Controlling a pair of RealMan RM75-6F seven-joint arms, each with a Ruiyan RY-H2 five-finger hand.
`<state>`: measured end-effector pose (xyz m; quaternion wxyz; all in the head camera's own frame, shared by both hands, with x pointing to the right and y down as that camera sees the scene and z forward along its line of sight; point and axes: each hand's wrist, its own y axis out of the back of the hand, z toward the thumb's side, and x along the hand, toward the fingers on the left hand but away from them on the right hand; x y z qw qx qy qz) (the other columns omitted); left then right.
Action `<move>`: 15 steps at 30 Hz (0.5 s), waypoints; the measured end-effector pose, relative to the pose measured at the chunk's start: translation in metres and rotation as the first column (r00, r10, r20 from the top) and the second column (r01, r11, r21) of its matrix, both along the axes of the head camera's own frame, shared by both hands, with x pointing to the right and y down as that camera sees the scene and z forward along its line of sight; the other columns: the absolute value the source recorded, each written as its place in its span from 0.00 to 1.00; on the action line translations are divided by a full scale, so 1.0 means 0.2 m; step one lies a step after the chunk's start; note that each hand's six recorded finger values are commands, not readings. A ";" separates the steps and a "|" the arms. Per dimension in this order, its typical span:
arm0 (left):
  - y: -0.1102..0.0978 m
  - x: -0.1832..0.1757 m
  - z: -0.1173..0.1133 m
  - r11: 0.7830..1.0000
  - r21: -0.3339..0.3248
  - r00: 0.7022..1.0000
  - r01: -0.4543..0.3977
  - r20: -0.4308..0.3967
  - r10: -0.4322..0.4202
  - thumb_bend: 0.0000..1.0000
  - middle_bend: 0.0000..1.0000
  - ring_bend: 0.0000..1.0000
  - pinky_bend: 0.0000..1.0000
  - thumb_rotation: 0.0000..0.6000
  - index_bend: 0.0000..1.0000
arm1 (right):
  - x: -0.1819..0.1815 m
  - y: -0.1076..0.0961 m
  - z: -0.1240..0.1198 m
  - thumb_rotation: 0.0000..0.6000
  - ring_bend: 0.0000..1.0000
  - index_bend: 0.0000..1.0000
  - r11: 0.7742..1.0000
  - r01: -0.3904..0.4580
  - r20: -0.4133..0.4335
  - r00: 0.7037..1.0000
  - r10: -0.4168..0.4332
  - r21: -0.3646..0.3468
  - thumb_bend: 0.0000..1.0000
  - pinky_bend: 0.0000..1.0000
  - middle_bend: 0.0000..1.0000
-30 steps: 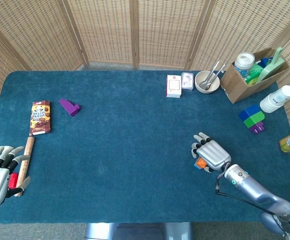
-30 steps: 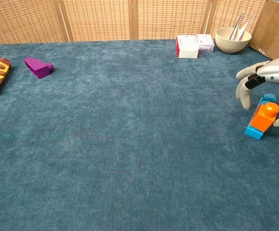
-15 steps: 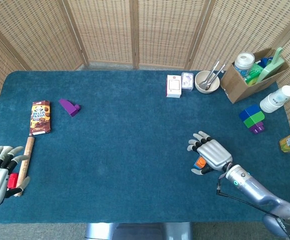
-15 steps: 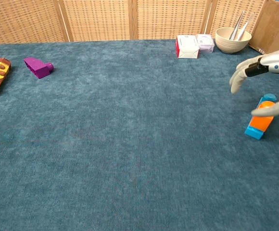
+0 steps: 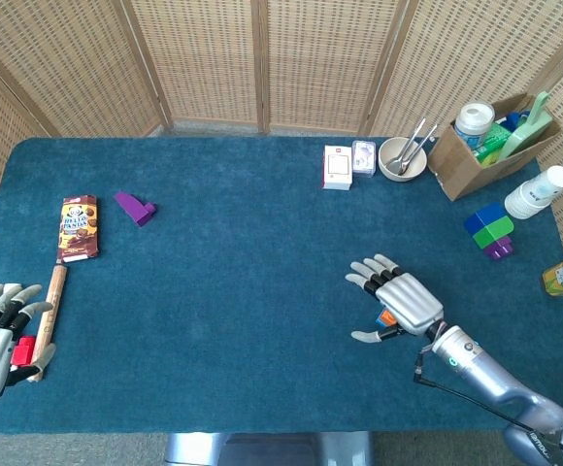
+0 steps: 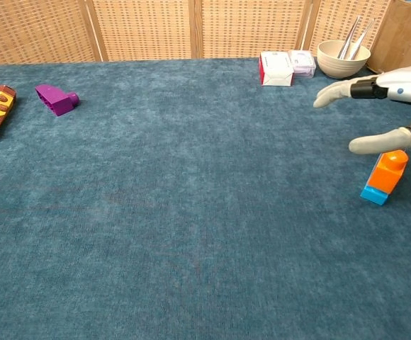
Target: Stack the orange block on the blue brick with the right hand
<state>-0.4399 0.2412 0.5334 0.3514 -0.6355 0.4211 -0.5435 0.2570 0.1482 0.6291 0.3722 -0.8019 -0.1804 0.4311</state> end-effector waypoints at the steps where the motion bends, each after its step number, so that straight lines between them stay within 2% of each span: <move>1: 0.00 0.00 0.00 1.000 0.000 1.000 0.000 0.000 0.000 0.33 0.18 0.14 0.07 1.00 0.29 | -0.01 0.01 0.01 0.11 0.00 0.09 1.000 0.001 0.011 1.000 -0.001 0.000 0.16 0.00 0.06; 15: 0.01 -0.03 0.00 1.000 -0.005 1.000 0.013 0.010 -0.013 0.33 0.18 0.14 0.07 1.00 0.29 | -0.12 0.04 0.10 0.10 0.00 0.08 0.999 0.038 0.058 0.998 -0.037 -0.012 0.15 0.00 0.06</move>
